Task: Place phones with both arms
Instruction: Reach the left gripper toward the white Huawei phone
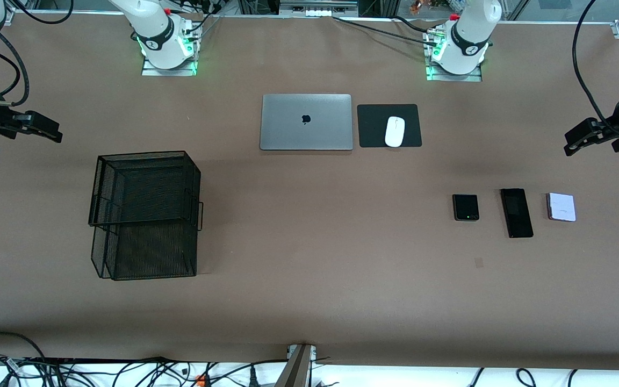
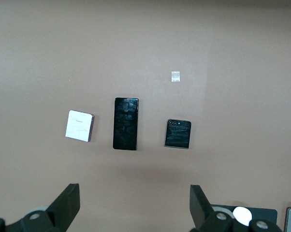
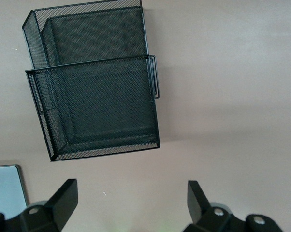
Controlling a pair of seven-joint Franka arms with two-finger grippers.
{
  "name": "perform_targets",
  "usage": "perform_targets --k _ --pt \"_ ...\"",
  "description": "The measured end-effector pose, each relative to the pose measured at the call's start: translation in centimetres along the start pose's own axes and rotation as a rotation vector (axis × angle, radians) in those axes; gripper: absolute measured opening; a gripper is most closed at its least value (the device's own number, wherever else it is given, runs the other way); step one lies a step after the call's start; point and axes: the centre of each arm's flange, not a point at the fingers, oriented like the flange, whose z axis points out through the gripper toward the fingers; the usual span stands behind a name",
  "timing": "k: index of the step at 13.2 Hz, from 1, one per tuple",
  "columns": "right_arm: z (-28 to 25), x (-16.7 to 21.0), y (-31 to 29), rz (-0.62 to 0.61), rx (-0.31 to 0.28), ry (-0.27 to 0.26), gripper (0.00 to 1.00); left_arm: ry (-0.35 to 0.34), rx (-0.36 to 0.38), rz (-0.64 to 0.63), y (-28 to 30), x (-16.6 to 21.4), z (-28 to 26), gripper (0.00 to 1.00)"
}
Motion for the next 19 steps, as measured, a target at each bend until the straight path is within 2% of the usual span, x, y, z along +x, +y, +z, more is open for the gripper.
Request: perform_targets --k 7,11,14,16,19 --pt "0.1 0.1 0.2 0.004 0.002 0.0 1.0 -0.012 0.001 -0.005 -0.3 0.1 0.4 1.0" --pt "0.2 0.1 0.1 0.002 0.002 -0.002 1.0 -0.115 0.007 -0.007 -0.4 -0.3 2.7 1.0" --pt "0.5 0.6 0.1 -0.004 0.002 0.006 1.0 -0.248 0.012 -0.03 -1.7 0.9 8.7 1.0" --pt "0.8 0.9 0.1 -0.012 0.003 0.012 1.0 -0.316 0.003 -0.052 -4.9 2.0 13.6 1.0" --pt "0.8 1.1 0.1 -0.015 0.003 0.024 1.0 -0.274 -0.039 0.065 -11.9 3.9 20.4 1.0"
